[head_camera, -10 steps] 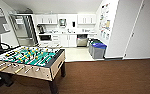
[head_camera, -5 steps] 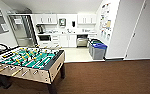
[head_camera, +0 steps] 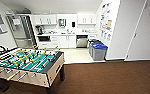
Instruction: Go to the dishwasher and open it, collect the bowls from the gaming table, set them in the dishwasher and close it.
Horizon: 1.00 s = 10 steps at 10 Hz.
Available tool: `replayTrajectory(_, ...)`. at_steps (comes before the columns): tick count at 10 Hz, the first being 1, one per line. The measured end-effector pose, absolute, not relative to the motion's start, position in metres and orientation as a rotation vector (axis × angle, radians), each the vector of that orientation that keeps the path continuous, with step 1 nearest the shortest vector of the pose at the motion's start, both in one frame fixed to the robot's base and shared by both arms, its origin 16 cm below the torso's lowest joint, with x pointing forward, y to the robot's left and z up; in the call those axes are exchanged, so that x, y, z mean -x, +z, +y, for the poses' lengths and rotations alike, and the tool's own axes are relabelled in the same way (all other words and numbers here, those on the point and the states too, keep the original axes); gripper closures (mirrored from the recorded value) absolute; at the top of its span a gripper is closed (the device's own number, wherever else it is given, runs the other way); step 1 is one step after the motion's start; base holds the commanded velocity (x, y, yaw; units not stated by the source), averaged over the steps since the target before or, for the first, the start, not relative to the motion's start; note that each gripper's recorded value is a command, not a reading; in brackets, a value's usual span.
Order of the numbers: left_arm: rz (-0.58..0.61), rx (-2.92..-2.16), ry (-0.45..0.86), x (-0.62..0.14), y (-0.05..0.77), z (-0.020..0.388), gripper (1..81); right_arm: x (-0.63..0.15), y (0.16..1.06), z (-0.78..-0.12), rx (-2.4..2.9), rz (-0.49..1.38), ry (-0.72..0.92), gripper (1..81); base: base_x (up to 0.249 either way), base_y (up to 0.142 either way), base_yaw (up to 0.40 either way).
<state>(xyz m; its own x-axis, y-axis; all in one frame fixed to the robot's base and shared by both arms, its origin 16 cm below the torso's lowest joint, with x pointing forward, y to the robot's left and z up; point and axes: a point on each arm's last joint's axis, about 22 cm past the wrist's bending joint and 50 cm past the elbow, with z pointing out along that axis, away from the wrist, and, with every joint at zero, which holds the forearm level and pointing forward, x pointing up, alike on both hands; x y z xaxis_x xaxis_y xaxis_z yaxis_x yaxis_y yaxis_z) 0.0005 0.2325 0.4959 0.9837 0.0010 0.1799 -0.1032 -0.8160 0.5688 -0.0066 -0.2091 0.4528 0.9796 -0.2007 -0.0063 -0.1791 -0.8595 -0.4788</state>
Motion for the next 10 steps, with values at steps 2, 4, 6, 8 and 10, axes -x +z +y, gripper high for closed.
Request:
replayTrajectory(2,-0.074,-2.529,0.231,-0.004,0.495,0.241,81.1,0.002,0.454,-0.194,2.608,0.265,-0.064,81.1,0.131,0.000,0.000)
replayTrajectory(4,-0.072,-2.522,0.226,0.000,0.495,0.236,81.1,0.003,0.454,-0.197,2.611,0.261,-0.065,81.1,0.132,-0.030,0.000)
replayTrajectory(6,-0.073,-2.527,0.227,0.000,0.495,0.239,81.1,0.003,0.454,-0.195,2.610,0.261,-0.064,81.1,0.134,-0.062,0.000)
replayTrajectory(8,-0.072,-2.521,0.227,0.000,0.495,0.235,81.1,0.003,0.454,-0.196,2.610,0.261,-0.065,81.1,0.134,-0.061,0.000)
replayTrajectory(10,-0.073,-2.520,0.229,-0.002,0.495,0.235,81.1,0.003,0.454,-0.197,2.612,0.261,-0.064,81.1,0.134,-0.062,0.000)
